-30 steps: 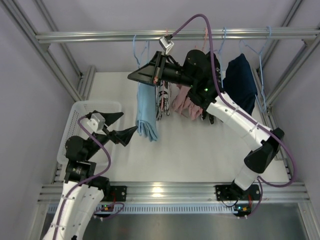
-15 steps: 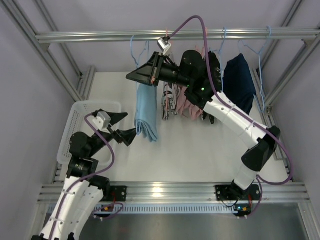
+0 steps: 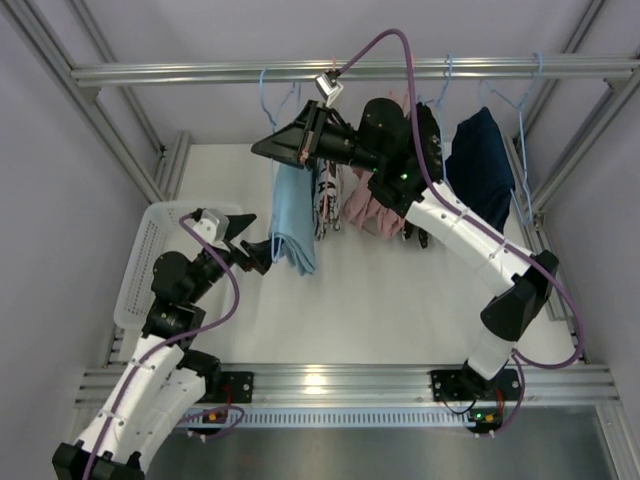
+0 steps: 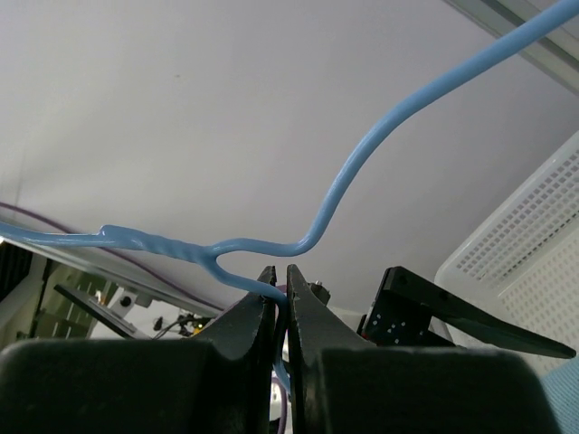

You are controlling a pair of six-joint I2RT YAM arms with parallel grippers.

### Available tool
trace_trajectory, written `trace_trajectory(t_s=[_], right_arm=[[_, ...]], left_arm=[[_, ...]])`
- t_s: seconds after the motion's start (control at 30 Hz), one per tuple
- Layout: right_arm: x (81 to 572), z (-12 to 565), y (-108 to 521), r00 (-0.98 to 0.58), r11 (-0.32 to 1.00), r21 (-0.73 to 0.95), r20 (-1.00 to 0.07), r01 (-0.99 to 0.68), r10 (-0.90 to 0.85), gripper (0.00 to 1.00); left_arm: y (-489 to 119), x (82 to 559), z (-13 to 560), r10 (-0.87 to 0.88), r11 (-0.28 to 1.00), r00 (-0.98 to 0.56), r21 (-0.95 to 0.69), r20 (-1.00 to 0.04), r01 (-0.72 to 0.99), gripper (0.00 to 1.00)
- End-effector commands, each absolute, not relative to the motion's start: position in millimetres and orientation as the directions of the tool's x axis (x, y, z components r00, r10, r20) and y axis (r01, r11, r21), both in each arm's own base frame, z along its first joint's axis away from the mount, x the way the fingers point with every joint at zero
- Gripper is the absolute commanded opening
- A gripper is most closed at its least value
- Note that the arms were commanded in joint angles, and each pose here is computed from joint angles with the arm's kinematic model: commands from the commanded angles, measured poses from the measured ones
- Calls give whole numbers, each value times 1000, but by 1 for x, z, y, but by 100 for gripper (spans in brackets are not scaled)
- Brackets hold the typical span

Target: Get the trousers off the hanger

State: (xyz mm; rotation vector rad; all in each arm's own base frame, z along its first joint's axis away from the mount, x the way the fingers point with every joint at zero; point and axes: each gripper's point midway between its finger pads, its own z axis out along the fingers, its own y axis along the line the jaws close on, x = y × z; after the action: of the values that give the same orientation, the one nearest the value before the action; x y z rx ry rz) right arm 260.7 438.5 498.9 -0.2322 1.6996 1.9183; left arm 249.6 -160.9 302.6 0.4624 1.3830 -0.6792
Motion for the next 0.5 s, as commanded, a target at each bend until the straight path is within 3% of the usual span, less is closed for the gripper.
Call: trace_trajectory(t_s=[0.0, 0.47], right_arm=[[237, 581, 412, -731, -191, 728, -558, -658, 392, 0], [241, 577, 417, -746, -193, 744, -541, -639, 388, 0]], left_arm=[[-152, 260, 335, -204, 776, 167, -56, -965, 629, 91], [-168, 253, 367, -332, 710, 180, -120, -926, 694, 93]])
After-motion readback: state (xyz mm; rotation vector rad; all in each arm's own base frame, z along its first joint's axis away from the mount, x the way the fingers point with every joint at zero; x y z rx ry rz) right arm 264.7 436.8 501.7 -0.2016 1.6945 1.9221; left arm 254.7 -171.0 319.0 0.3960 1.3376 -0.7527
